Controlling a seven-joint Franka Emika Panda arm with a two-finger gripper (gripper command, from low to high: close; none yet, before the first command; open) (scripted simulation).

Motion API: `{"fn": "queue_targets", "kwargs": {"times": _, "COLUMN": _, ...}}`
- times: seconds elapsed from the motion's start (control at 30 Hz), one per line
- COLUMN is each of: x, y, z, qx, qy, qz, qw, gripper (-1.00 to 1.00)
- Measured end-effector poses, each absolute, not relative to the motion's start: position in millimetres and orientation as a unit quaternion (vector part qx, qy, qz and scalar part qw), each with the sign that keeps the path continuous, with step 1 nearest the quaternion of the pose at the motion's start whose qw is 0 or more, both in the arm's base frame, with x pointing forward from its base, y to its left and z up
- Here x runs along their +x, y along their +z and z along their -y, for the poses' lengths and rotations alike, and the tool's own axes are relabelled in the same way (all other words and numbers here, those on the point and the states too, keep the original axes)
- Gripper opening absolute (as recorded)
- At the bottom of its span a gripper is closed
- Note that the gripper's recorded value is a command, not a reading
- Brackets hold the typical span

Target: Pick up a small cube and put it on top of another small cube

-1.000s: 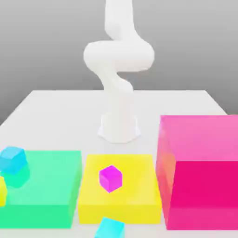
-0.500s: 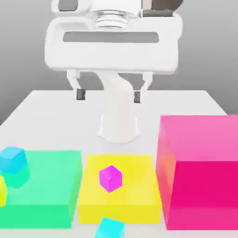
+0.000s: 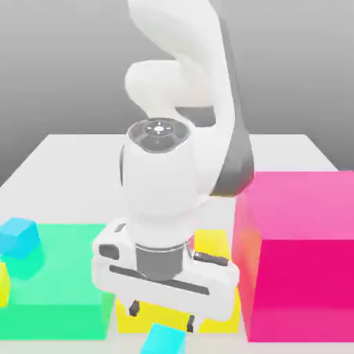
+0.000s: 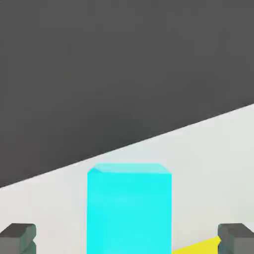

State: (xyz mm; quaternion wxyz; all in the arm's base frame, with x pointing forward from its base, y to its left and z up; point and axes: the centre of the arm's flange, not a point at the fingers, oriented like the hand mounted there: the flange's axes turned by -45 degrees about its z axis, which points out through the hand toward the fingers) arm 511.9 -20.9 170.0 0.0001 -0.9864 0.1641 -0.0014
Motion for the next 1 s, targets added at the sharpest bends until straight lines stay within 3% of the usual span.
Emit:
{"fn": "queue_targets", "kwargs": {"times": 0.03, "x": 511, "y": 156, "z": 21, "qx": -0.986, "qy": -0.001, "qz": -0.164, "qw": 0.0, "gripper": 0.0}}
{"fn": "queue_targets", "kwargs": {"times": 0.07, "x": 511, "y": 143, "z": 21, "qx": -0.986, "qy": 0.0, "qz": -0.164, "qw": 0.0, "gripper": -1.0}}
{"fn": "queue_targets", "kwargs": {"times": 0.3, "x": 511, "y": 140, "z": 21, "qx": -0.986, "qy": -0.001, "qz": -0.165, "qw": 0.0, "gripper": -1.0}}
{"fn": "queue_targets", "kwargs": {"times": 0.47, "x": 508, "y": 198, "z": 21, "qx": -0.987, "qy": 0.0, "qz": -0.16, "qw": -0.001, "gripper": -1.0}}
{"fn": "queue_targets", "kwargs": {"times": 0.73, "x": 458, "y": 268, "z": 24, "qx": -0.997, "qy": 0.0, "qz": -0.073, "qw": -0.014, "gripper": -1.0}}
{"fn": "queue_targets", "kwargs": {"times": 1.0, "x": 395, "y": 316, "z": 23, "qx": -1.0, "qy": 0.0, "qz": 0.02, "qw": -0.002, "gripper": -1.0}}
